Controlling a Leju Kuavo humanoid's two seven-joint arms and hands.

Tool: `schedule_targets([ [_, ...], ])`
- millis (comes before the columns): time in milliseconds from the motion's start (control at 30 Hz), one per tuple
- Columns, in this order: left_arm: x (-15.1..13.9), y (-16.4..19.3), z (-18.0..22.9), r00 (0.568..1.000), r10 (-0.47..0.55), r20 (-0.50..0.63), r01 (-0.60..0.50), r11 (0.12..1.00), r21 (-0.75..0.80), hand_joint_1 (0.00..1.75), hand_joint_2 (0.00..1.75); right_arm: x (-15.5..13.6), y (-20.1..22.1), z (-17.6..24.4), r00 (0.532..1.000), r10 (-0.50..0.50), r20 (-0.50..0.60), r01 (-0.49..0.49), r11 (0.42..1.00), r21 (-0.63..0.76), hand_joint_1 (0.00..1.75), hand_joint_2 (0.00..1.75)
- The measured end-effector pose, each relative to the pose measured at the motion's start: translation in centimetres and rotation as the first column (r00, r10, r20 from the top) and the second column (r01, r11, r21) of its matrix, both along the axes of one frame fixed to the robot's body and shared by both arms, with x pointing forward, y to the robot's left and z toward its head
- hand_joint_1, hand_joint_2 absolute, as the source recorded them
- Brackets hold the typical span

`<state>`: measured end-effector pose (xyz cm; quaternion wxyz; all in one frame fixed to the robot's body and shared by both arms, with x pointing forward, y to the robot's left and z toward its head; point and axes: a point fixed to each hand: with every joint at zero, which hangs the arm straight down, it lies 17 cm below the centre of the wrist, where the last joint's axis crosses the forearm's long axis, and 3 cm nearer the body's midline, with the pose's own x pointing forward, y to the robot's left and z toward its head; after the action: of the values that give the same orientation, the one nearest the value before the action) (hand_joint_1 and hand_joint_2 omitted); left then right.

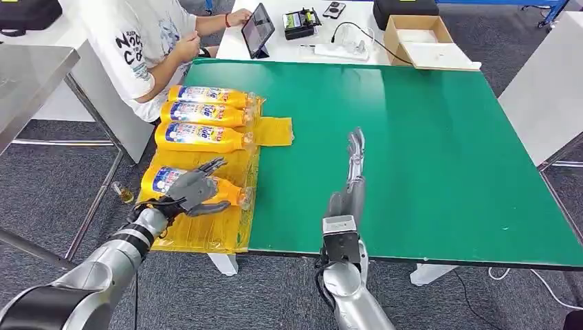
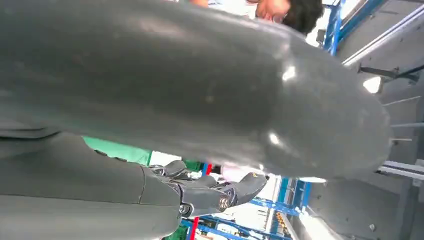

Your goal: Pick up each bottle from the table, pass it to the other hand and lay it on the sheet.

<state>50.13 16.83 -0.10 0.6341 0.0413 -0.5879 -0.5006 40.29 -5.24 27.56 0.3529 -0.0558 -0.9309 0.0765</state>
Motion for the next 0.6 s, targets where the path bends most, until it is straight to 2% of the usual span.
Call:
schedule_targets([
  [100,0.1,-0.2,0.6,1.0,0.026,0.009,-0.026,0.997,-0.07,0.0,0.0,0.2,0.1,-0.5,1.0,0.005,-0.013,-0.005,1.0,-0.004,0.0,0.0],
  [200,1.5,0.4,3.0,0.975,0.169,0.142,-0.142,0.972,-0.186,0.0,0.0,0.2,0.2,-0.7,1.0,0.005,-0.018,-0.005,1.0,-0.008,0.0,0.0],
  [233,2.0,0.5,4.2,0.955,0.228,0.188,-0.18,0.954,-0.24,0.0,1.75,0.2,0.2,-0.8,1.0,0.002,-0.018,-0.003,1.0,-0.012,0.0,0.0],
  [300,2.9,1.7,7.0,0.891,0.361,0.274,-0.257,0.901,-0.35,0.0,1.75,0.1,0.2,-1.0,1.0,-0.006,-0.023,0.006,1.0,-0.019,0.0,0.0],
  [333,3.3,2.7,8.5,0.839,0.446,0.311,-0.307,0.861,-0.406,0.0,1.75,0.1,0.3,-1.1,1.0,-0.01,-0.025,0.01,1.0,-0.022,0.0,0.0],
  [400,3.8,5.7,11.9,0.696,0.629,0.347,-0.406,0.743,-0.532,0.0,1.75,-0.1,0.4,-1.2,0.999,-0.023,-0.032,0.022,1.0,-0.022,0.0,0.0],
  [433,3.7,6.2,12.4,0.672,0.657,0.342,-0.419,0.718,-0.556,0.0,1.75,-0.1,0.3,-1.3,0.999,-0.025,-0.033,0.025,0.999,-0.021,0.0,1.75],
  [567,2.7,9.7,16.4,0.514,0.814,0.271,-0.432,0.519,-0.737,0.0,1.75,-0.6,0.3,-1.9,0.998,-0.045,-0.039,0.044,0.999,-0.016,0.0,1.75],
  [600,2.3,10.3,17.7,0.486,0.837,0.252,-0.411,0.473,-0.779,0.0,1.75,-0.8,0.2,-2.2,0.998,-0.056,-0.043,0.055,0.998,-0.011,0.0,1.75],
])
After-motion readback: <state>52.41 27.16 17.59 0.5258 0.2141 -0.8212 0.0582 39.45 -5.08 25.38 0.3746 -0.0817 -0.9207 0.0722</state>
